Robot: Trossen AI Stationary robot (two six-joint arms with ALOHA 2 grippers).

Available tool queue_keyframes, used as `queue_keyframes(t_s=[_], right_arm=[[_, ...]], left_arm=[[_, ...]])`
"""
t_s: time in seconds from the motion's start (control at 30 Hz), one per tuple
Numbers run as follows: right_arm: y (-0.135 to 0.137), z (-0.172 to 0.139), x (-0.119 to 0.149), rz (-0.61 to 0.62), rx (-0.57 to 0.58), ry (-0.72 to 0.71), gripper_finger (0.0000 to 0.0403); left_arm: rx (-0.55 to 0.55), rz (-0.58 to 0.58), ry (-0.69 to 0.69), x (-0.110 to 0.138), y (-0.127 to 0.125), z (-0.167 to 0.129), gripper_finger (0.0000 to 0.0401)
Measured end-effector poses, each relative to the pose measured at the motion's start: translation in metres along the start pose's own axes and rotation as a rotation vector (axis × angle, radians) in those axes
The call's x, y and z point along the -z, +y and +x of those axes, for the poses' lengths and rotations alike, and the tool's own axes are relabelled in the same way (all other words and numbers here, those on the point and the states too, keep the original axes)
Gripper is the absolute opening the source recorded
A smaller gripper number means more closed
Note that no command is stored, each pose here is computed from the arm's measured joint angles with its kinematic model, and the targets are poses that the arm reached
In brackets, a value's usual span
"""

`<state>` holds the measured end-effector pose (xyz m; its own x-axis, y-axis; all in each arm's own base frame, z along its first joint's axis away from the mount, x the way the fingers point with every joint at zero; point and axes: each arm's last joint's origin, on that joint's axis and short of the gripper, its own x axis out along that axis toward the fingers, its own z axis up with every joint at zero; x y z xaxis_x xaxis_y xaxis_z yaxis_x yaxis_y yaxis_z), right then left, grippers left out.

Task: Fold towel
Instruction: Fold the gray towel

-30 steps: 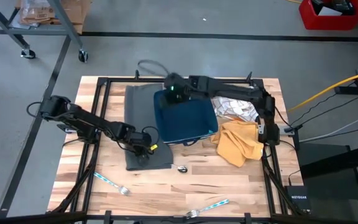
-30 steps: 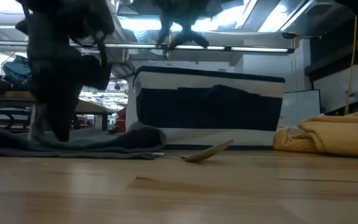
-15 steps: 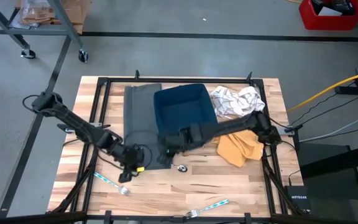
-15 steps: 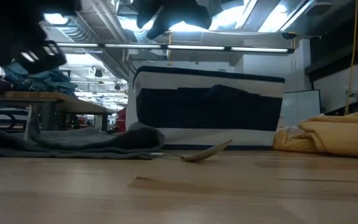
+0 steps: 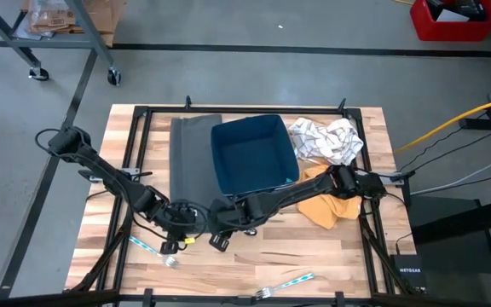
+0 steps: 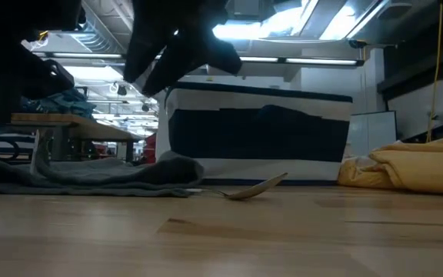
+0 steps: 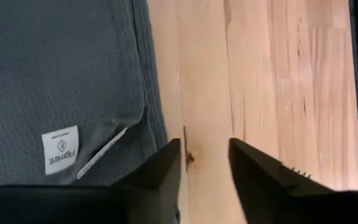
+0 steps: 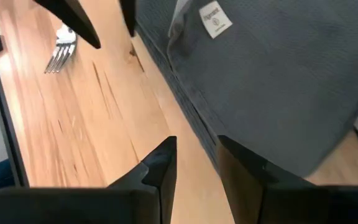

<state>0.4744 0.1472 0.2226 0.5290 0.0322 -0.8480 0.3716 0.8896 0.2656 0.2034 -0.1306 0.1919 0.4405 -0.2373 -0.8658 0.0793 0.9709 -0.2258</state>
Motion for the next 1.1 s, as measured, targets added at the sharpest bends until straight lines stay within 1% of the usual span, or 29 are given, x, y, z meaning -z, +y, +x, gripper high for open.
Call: queue_keyframes(t_s=[0.1,0.2,0.33,0.47,0.53,0.67,0.8,0.93,1.1], right_arm=[[0.0,0.003,0.001,0.016,0.005,0.004,0.0134],[-0.001,0.004,0.001,0.046,0.013,-0.003,0.0161],[0.0,0.009,0.001,0.045,0.011,-0.007,0.0199],[-0.002,0.016,0.004,0.039,0.021,0.01,0.0224],[-0.002,0.023,0.006,0.038,0.025,0.014,0.0229],[-0.003,0.032,0.009,0.0,0.033,0.022,0.0229],[-0.004,0.039,0.011,-0.023,0.039,0.029,0.0229],[-0.005,0.044,0.013,-0.047,0.047,0.039,0.0229],[-0.006,0.052,0.016,-0.056,0.055,0.05,0.0229]], left_arm=[[-0.003,0.033,0.004,0.0,0.0,0.001,0.017],[-0.014,0.078,0.022,0.002,0.001,0.001,0.0193],[-0.055,0.138,0.028,0.002,0.005,0.0,0.0199],[-0.126,0.129,-0.005,-0.001,0.011,0.0,0.0192],[-0.152,0.13,-0.013,-0.003,0.014,0.0,0.0188],[-0.182,0.181,-0.006,-0.005,0.021,0.0,0.0183],[-0.205,0.199,0.006,-0.007,0.028,0.0,0.0183],[-0.215,0.19,0.011,-0.008,0.031,-0.001,0.0182],[-0.238,0.193,0.071,-0.003,0.034,-0.001,0.0182]])
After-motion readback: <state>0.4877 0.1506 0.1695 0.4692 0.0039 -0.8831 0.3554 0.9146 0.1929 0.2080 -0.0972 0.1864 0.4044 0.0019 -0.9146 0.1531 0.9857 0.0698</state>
